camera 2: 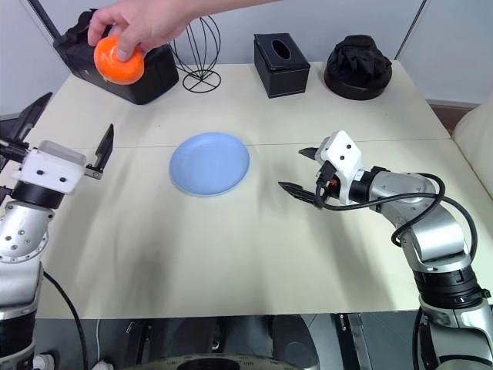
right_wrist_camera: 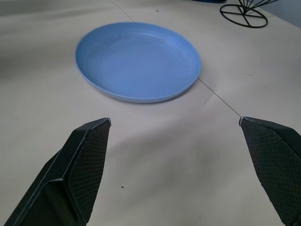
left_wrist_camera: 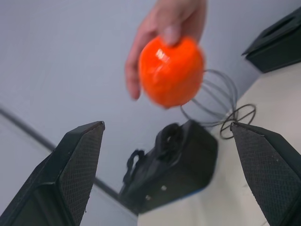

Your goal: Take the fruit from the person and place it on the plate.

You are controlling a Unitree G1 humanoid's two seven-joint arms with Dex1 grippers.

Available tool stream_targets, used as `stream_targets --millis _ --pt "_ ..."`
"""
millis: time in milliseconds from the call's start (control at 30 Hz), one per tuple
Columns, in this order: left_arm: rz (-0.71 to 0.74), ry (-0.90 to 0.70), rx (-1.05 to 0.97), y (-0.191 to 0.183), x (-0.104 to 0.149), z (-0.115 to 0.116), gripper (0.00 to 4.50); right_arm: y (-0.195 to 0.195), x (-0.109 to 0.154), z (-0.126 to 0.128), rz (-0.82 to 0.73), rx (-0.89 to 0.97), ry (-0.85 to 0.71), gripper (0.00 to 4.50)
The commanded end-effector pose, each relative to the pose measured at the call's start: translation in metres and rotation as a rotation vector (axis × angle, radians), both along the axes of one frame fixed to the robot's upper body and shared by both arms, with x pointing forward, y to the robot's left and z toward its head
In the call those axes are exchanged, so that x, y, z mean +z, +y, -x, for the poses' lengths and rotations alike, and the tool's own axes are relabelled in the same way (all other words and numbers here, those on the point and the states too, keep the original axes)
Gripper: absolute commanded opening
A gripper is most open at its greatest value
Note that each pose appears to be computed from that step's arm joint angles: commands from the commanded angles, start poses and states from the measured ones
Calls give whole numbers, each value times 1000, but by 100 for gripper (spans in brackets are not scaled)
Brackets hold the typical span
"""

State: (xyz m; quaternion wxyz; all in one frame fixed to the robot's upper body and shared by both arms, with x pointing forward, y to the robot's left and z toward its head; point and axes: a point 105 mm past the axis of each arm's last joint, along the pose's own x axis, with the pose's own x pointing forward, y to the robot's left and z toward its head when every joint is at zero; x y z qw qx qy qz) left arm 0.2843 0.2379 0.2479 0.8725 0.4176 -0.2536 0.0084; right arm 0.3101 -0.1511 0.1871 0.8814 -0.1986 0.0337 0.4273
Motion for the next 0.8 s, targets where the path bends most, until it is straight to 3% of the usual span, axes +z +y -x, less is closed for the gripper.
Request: stream_targets --millis 33,133,300,433,800 --pt "14 -88 23 10 15 -6 447 5 13 1 -14 20 -55 450" --pt "18 -119 19 11 21 -13 447 10 17 2 -45 31 -56 450" --pt "22 -127 -13 8 18 -27 447 46 58 7 -359 127 -40 450" --pt "16 -131 -25 6 17 -31 447 60 74 11 -472 179 -8 450" --pt "-25 -158 -86 -9 23 -39 447 69 65 15 -463 192 24 450"
